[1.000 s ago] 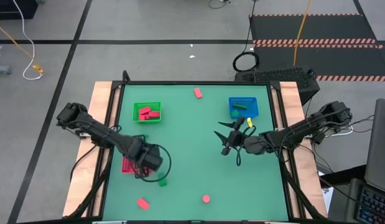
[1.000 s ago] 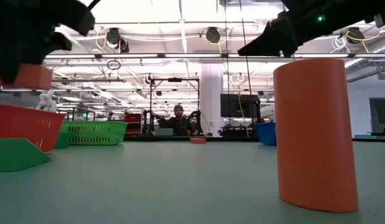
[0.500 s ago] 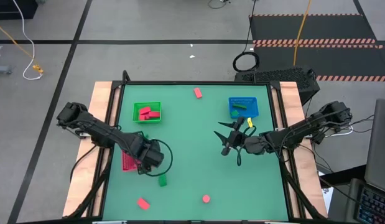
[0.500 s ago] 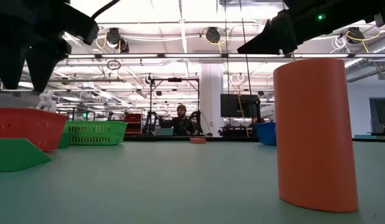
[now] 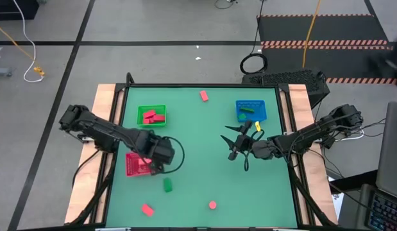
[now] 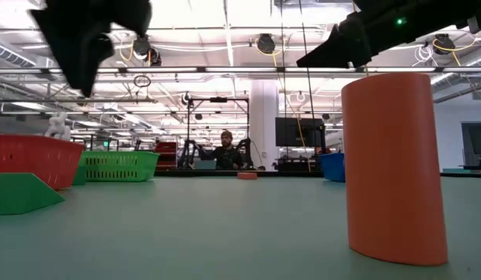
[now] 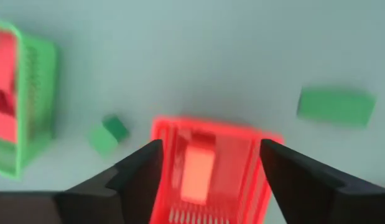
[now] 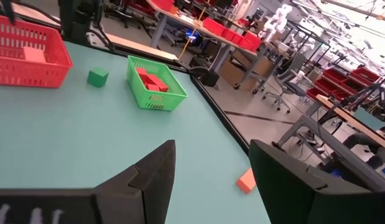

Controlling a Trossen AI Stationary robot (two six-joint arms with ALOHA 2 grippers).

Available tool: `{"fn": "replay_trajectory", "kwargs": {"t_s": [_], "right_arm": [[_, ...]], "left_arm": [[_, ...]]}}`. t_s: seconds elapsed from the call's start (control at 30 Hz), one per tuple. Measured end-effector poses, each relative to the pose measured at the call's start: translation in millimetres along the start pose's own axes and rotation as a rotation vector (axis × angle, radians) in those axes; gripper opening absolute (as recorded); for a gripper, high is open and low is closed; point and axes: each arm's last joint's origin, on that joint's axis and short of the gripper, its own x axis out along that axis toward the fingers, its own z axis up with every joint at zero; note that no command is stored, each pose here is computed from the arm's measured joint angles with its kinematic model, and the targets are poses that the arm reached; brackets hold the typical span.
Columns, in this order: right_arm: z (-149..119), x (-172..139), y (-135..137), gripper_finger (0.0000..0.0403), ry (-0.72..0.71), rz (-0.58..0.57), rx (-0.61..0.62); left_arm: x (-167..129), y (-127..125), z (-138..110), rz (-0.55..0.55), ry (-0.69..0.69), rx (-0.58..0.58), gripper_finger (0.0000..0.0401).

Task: Sort & place blocks by color
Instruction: Put the orange block into the red bin

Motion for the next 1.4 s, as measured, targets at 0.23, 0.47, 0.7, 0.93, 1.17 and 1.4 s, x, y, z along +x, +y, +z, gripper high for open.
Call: {"fn": "replay_trajectory", "kwargs": {"t_s": [0.23,0.47,0.7,0.93,1.17,1.4], "right_arm": [[-0.5,0.4,-0.3,0.0199,0.004,-0.001,0.015],[-5.6,-0.3,2.5,0.0199,0.037,0.053,0.031],[-14.5,-6.0,18.1,0.0199,0.101,0.582,0.110],[-11.9,-23.3,33.8,0.0199,0.131,0.949,0.215],[-13.4,-45.2,56.5,0.0199,0.135,1.011,0.183],[-24.9,-51.7,65.9,0.0199,0.192,0.896,0.213]], "left_arm": [[-13.7,-6.6,31.2,-0.127,-0.271,0.061,0.0216],[-21.3,-32.8,43.8,-0.246,-0.489,0.176,0.0182],[-9.8,-70.8,41.9,-0.243,-0.585,0.265,0.0168],[14.4,-113.9,42.0,-0.283,-0.652,0.396,0.0178],[30.1,-142.4,54.1,-0.370,-0.791,0.406,0.0194],[61.1,-179.6,55.1,-0.494,-0.888,0.473,0.0226]]}}
